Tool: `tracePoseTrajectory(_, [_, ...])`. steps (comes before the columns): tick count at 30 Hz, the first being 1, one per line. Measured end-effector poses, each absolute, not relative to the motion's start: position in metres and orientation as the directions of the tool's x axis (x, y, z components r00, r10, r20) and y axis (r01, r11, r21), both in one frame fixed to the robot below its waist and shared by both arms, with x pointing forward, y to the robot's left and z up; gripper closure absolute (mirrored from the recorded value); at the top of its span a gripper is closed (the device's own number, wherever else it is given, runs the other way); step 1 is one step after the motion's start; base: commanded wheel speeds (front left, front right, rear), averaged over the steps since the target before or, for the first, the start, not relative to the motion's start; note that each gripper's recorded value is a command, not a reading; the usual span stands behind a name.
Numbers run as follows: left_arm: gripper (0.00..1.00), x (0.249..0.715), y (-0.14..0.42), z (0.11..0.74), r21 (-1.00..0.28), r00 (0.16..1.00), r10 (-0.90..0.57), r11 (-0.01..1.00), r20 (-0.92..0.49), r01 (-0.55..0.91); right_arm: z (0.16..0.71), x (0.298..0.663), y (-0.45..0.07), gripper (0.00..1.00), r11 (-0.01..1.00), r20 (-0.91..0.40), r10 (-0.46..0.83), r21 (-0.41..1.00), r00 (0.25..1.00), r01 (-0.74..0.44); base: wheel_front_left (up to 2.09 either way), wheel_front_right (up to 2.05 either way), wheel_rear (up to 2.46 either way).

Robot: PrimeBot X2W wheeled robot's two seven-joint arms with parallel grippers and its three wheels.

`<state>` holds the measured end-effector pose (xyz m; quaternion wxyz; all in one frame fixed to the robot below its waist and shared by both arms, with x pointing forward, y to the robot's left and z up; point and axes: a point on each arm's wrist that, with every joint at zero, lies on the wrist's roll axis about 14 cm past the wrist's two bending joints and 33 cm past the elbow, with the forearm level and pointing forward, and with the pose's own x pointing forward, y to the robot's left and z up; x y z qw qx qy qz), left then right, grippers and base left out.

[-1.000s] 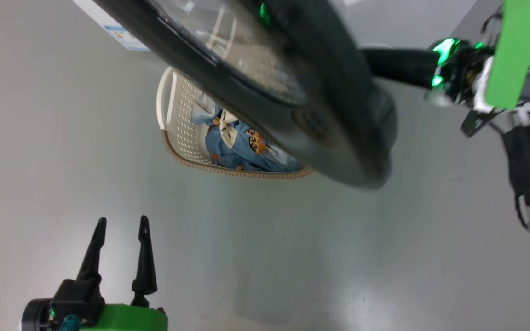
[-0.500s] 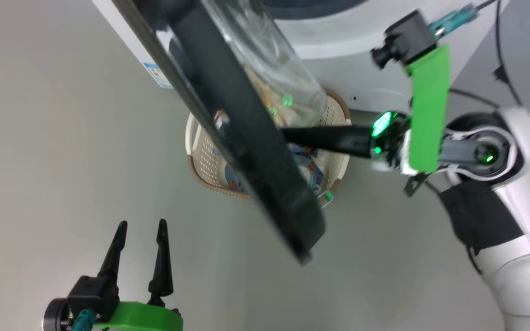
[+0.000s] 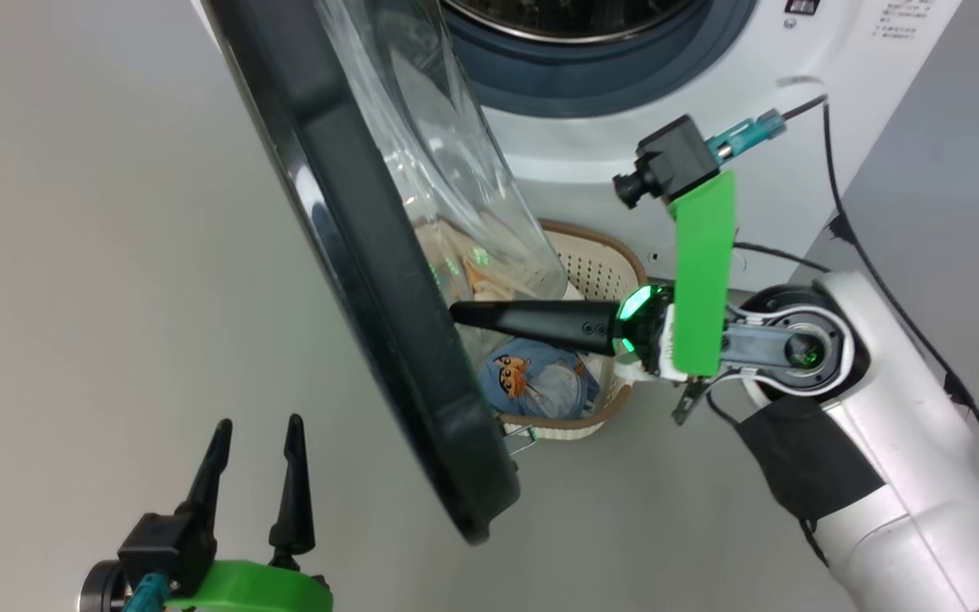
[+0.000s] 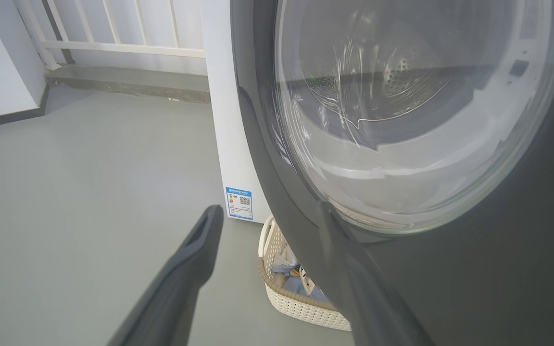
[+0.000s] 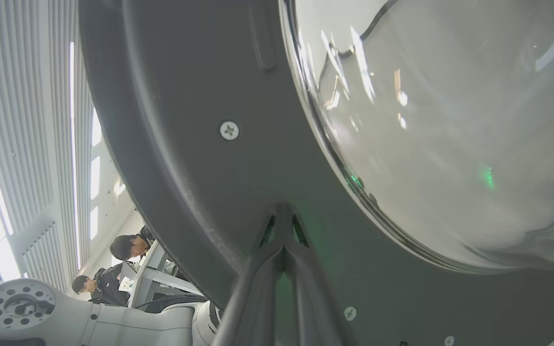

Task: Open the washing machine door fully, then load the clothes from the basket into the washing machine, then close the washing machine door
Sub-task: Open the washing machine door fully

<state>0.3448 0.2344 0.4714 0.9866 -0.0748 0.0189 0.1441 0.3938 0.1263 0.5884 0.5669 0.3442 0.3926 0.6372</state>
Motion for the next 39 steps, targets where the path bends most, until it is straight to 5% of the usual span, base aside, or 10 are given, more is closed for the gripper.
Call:
tracePoseTrajectory(18, [0.0, 0.336, 0.23, 0.49, -0.191, 0.963, 0.27, 0.945, -0.004, -0.266, 0.58, 0.366, 0.149, 1.0, 0.008, -0.038, 0.997, 0.9, -0.061, -0.436, 0.0, 0.0, 0.0])
tracePoseTrajectory(27, [0.0, 0.334, 0.23, 0.495, -0.201, 0.964, 0.264, 0.946, 0.017, -0.255, 0.598, 0.364, 0.141, 0.99, 0.038, -0.037, 0.999, 0.829, 0.013, -0.558, 0.0, 0.0, 0.0])
tracePoseTrajectory(30, [0.0, 0.333, 0.232, 0.496, -0.201, 0.963, 0.268, 0.945, 0.019, -0.259, 0.607, 0.365, 0.133, 0.6, 0.049, -0.023, 0.998, 0.793, 0.05, -0.607, 0.0, 0.0, 0.0])
tracePoseTrajectory(32, [0.0, 0.334, 0.232, 0.497, -0.202, 0.965, 0.262, 0.947, 0.027, -0.252, 0.609, 0.366, 0.126, 0.05, 0.072, -0.027, 0.996, 0.766, 0.079, -0.639, 0.0, 0.0, 0.0])
tracePoseTrajectory(39, [0.0, 0.336, 0.231, 0.499, -0.194, 0.967, 0.251, 0.951, 0.035, -0.24, 0.628, 0.374, 0.099, 0.0, 0.129, 0.04, 0.977, 0.676, 0.211, -0.725, 0.0, 0.0, 0.0])
